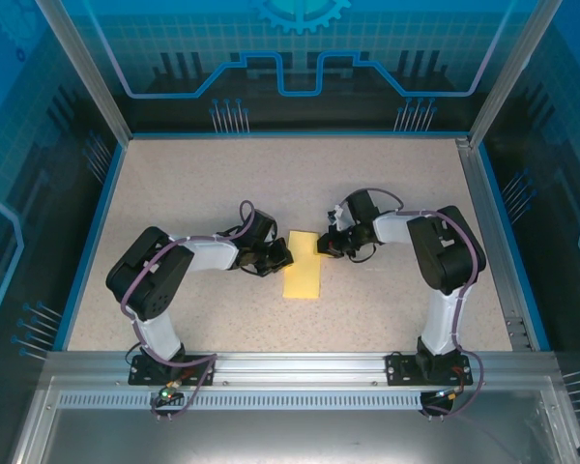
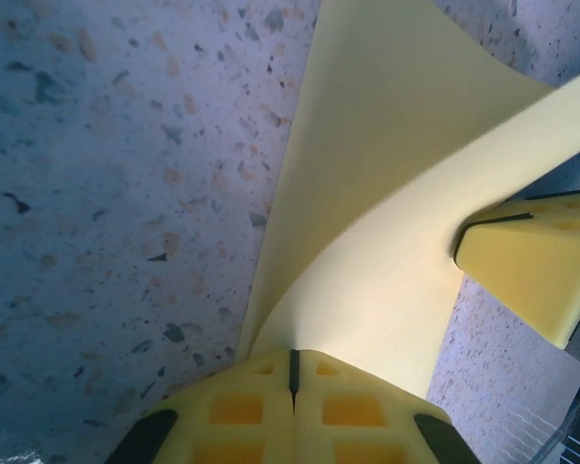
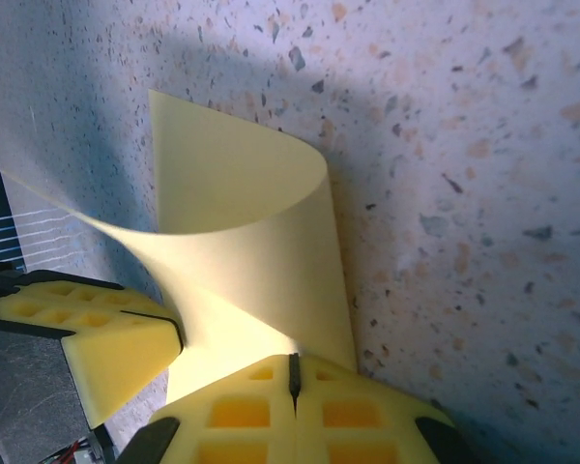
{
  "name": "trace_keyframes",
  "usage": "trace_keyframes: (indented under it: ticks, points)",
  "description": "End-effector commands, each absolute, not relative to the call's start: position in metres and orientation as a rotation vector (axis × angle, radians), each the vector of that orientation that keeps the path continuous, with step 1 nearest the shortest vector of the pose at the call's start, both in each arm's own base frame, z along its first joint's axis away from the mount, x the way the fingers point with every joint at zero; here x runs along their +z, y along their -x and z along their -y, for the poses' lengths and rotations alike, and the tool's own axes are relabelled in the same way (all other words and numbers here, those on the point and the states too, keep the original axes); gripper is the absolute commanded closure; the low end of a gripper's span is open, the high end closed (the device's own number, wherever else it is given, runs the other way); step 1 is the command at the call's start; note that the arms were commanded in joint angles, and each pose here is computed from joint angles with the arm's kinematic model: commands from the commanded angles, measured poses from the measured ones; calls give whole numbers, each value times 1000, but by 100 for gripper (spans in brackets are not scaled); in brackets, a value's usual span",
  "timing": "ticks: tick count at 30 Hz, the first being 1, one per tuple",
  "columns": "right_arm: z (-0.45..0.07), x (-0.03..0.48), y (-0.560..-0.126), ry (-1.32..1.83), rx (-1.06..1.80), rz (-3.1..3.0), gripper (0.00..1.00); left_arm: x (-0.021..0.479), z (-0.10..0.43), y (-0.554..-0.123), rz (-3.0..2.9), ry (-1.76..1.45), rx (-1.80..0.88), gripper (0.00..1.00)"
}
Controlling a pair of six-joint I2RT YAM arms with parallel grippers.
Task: Fold a paper plane with a square sheet of paper (pick it up from the middle)
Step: Fold the square sheet of paper in half at the center of the table.
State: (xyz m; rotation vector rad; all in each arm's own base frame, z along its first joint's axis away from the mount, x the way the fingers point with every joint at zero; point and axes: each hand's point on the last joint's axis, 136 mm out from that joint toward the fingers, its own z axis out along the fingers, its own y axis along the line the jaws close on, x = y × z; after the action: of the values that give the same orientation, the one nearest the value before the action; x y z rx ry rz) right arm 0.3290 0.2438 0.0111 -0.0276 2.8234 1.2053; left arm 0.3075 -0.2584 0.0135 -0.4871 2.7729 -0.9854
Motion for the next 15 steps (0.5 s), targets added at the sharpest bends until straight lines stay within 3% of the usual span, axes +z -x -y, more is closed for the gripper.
trace_keyframes:
  ticks: [1, 7, 15]
  points:
    - [-236, 10, -325, 10, 1155, -2872, 100, -11, 247, -289, -2876, 521, -874, 100]
    - [-248, 43, -344, 64, 1219, -2787, 100, -11, 246, -289, -2876, 515, -872, 100]
    - [-247, 12, -349, 20, 1204, -2844, 100, -12, 248, -289, -2880, 511, -881, 100]
